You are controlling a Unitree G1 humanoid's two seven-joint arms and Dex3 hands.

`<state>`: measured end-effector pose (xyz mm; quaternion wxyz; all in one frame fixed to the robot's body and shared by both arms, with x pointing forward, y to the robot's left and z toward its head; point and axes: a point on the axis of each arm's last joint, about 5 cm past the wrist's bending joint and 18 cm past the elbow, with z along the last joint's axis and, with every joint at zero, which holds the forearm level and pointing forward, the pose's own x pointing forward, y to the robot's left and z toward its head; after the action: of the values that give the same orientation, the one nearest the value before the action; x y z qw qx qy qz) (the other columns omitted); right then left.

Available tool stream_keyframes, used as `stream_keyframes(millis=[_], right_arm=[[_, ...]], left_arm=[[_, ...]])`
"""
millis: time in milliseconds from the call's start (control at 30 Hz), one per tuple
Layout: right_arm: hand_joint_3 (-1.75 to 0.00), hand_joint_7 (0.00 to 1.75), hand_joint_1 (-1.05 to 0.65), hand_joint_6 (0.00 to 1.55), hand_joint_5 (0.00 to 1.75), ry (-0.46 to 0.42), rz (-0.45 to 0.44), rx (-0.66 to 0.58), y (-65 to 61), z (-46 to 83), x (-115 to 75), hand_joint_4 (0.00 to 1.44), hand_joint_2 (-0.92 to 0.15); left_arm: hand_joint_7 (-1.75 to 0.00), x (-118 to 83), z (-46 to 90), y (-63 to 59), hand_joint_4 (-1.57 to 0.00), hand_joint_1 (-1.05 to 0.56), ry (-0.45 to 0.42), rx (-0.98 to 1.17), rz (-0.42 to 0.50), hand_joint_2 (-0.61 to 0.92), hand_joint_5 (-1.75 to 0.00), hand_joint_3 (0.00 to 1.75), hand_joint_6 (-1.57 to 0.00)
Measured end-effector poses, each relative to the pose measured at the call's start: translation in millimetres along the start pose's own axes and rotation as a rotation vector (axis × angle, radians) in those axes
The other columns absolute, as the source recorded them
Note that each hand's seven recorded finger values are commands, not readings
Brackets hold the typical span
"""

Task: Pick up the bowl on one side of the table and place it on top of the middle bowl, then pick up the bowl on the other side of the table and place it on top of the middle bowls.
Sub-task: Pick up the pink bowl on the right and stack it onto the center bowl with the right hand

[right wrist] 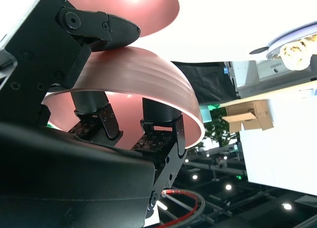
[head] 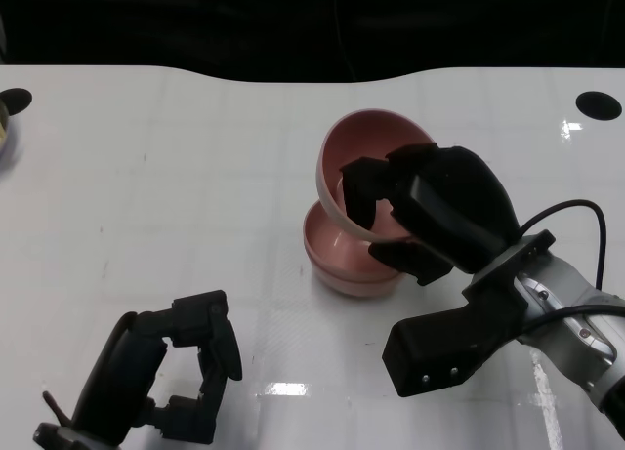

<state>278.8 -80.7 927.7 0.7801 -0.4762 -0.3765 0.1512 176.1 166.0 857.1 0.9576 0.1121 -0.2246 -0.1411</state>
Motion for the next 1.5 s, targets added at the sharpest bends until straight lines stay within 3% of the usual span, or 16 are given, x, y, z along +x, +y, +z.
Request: stream_keyframes(millis=[33,100,133,200,367,500,633,767,1267,1300,1333,1400,1433,1500], right_arm=[[-1.28,1.74,-0.09,0.75,1.75,0.003,0.002,0.001,0.3,-0.4,-0.3,0.98,-0.22],[-1.11,1.75,-0.11,0.73,1.75,0.013,0.038,0.015,2.2,-2.5,-1.7,0.97,-0.36],[-1.07,1.75,-0.11,0.73,1.75,0.019,0.063,0.021,3.8,-3.6,-3.2,0.97,-0.39],[-1.04,1.75,-0.10,0.73,1.75,0.031,0.112,0.023,7.1,-5.4,-6.0,0.97,-0.40],[-1.02,1.74,-0.10,0.72,1.75,0.035,0.136,0.026,7.7,-5.8,-6.4,0.96,-0.42],[-0.89,1.69,-0.11,0.73,1.75,0.046,0.162,0.027,8.1,-6.6,-6.9,0.93,-0.49],[-0.87,1.68,-0.10,0.74,1.75,0.051,0.168,0.032,8.5,-7.0,-7.3,0.93,-0.50],[-1.01,1.73,-0.11,0.72,1.75,0.054,0.197,0.062,12.8,-8.1,-10.3,0.94,-0.49],[-0.91,1.71,-0.09,0.71,1.75,0.059,0.251,0.074,22.9,-8.5,-8.3,0.92,-0.50],[-0.74,1.31,-0.10,0.74,1.49,0.059,0.253,0.076,23.2,-8.7,-8.2,0.87,-0.54],[-0.52,0.85,-0.10,0.88,1.28,0.061,0.256,0.078,23.7,-9.0,-7.7,0.87,-0.63],[-0.34,0.53,-0.11,0.99,1.17,0.066,0.260,0.082,24.2,-9.5,-6.5,0.87,-0.71],[-0.24,0.28,-0.19,0.83,0.78,0.067,0.261,0.085,24.0,-9.4,-5.6,0.74,-0.77],[-0.12,0.08,-0.30,0.67,0.36,0.061,0.272,0.085,23.1,-8.9,-3.2,0.65,-0.87]], left_arm=[[-1.60,0,0.1,0.0,-0.98,-0.03,0.000,0.000,0.000,0.20,-1.75,1.70,-0.88],[-1.59,0,0.3,-0.1,-0.97,-0.04,0.000,0.000,0.000,0.20,-1.75,1.69,-0.87],[-1.59,1,0.4,-0.1,-0.97,-0.04,0.001,0.000,0.000,0.20,-1.75,1.69,-0.87],[-1.59,1,0.5,-0.4,-0.97,-0.04,0.001,-0.002,-0.001,0.20,-1.75,1.69,-0.87],[-1.59,1,0.6,-1.6,-0.97,-0.04,0.000,-0.006,-0.003,0.20,-1.75,1.69,-0.88],[-1.58,1,0.7,-1.7,-0.98,-0.03,0.003,-0.007,-0.003,0.20,-1.75,1.69,-0.88],[-1.58,1,0.6,-1.8,-0.98,-0.03,0.006,-0.007,-0.003,0.19,-1.75,1.70,-0.89],[-1.58,1,0.5,-1.9,-0.98,-0.02,0.007,-0.007,-0.005,0.19,-1.75,1.69,-0.88],[-1.59,1,0.4,-3.2,-0.98,-0.02,0.003,-0.004,-0.010,0.18,-1.75,1.70,-0.89],[-1.59,1,0.3,-3.3,-0.98,-0.01,0.003,-0.004,-0.010,0.19,-1.75,1.70,-0.88],[-1.59,1,0.4,-3.4,-0.98,-0.01,0.003,-0.005,-0.010,0.19,-1.75,1.70,-0.88],[-1.59,1,0.4,-3.8,-0.98,0.00,0.002,-0.006,-0.010,0.19,-1.75,1.70,-0.88],[-1.59,1,0.4,-3.9,-0.98,0.00,0.002,-0.007,-0.010,0.19,-1.75,1.70,-0.88],[-1.60,1,0.4,-4.0,-0.98,0.00,0.002,-0.007,-0.010,0.19,-1.75,1.70,-0.88]])
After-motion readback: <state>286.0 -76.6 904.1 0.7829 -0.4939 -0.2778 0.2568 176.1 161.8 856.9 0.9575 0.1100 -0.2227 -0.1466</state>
